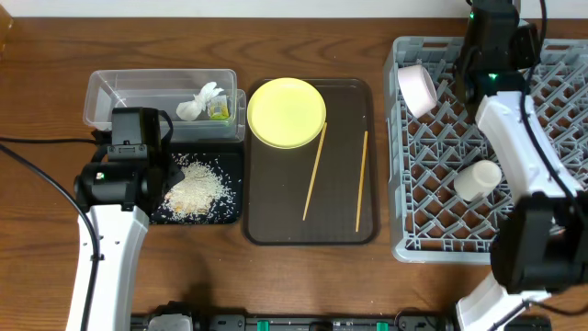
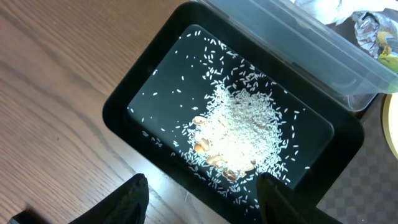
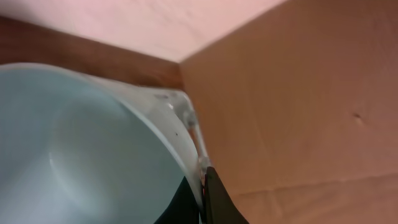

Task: Sort waste into correct bins and load items into the dishwasher rack
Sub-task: 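Carry the blue bowl into the dish rack with the right gripper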

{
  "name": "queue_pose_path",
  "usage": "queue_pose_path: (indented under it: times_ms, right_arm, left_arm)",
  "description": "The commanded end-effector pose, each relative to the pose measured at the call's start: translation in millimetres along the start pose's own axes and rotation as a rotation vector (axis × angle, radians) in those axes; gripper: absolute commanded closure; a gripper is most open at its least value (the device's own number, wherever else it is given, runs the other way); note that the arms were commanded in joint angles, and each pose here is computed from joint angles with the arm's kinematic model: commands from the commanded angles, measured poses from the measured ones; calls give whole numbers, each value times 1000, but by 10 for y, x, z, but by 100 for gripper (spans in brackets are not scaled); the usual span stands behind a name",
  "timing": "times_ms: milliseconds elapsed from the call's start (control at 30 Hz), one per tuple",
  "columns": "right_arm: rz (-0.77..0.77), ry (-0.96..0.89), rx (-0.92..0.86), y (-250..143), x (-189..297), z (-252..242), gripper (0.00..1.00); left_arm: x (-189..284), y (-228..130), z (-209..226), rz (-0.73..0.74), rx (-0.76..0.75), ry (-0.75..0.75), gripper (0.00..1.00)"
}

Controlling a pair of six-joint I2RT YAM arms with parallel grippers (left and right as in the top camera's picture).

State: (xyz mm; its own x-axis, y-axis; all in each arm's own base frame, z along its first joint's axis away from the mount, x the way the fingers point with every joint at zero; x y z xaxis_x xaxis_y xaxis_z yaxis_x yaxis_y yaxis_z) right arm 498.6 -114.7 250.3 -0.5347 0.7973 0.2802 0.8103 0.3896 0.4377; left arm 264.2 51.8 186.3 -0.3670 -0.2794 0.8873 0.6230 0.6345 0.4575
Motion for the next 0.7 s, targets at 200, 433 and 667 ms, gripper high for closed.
queue_pose_path:
  times_ms: [200, 433, 667]
  right_arm:
    - [123, -101, 102, -197, -216, 252, 99]
    - [170, -122, 141, -303, -287, 462, 99]
    - [112, -69, 147, -170, -177, 651, 99]
  left_arm:
    - [10, 19, 16, -5, 21, 5, 42]
    - [10, 19, 16, -5, 21, 5, 41]
    - [10, 19, 16, -5, 21, 5, 42]
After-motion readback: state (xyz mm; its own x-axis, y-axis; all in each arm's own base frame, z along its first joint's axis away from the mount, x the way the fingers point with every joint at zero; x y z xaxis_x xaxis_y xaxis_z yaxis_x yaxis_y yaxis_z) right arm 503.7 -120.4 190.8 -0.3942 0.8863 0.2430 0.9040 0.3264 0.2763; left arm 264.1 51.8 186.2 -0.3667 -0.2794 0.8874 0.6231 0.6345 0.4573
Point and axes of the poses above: each gripper's point midway between its finger pads, its own x axis back along the fingers, its own z axis along the line the jaws close on, y = z × x, the point moved 1 cm from there along x, back along the fingers, and after that the axes turned 7 degrees about x, right-handed, at the moved point
